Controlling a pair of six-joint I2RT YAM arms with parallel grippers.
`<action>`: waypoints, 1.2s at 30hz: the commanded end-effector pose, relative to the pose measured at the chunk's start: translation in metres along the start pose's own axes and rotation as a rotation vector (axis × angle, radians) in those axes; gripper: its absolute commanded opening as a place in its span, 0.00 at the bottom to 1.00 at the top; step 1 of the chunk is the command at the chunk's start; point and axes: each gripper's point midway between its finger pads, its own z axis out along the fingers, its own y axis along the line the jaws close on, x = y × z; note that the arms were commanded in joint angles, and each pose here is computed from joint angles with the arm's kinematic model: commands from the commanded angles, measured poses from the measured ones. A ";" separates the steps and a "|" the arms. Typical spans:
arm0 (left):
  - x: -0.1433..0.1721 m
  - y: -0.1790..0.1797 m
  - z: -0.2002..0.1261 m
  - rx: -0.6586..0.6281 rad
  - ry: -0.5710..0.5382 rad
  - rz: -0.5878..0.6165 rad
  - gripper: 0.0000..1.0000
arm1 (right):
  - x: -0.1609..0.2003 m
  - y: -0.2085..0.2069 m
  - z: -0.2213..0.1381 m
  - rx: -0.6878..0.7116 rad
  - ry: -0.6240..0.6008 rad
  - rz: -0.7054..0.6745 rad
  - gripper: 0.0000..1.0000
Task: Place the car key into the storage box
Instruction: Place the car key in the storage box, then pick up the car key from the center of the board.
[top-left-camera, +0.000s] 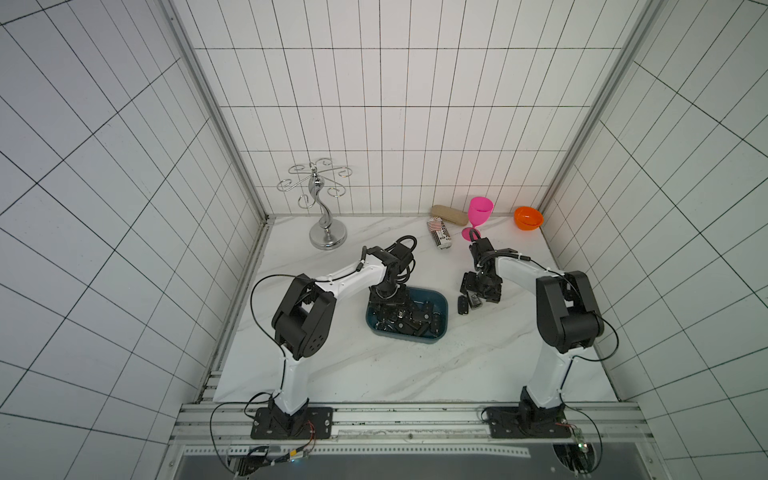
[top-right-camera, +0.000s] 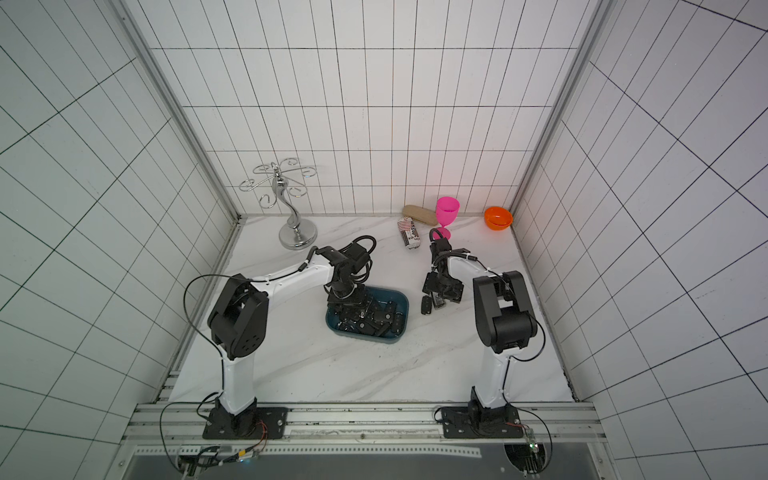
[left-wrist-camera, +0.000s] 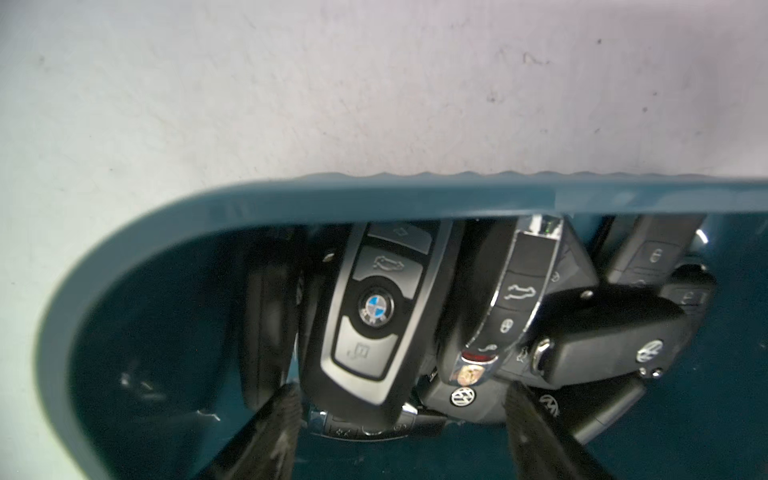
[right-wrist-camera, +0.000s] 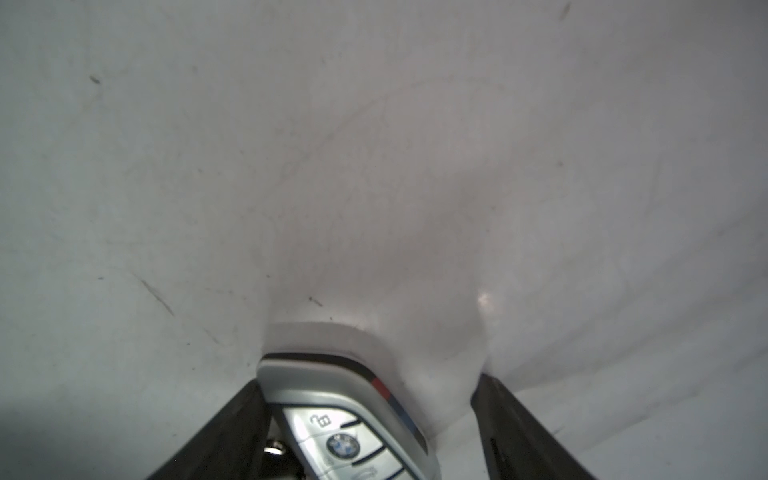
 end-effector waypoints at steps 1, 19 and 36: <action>-0.006 -0.002 -0.018 0.028 -0.063 0.000 0.81 | 0.016 -0.019 0.005 0.038 0.051 0.033 0.76; -0.020 0.013 -0.053 0.069 -0.139 -0.050 0.81 | 0.036 -0.022 0.004 -0.012 0.077 0.067 0.55; -0.034 0.065 -0.087 0.055 -0.215 -0.147 0.84 | 0.032 -0.023 -0.018 -0.027 0.031 0.070 0.26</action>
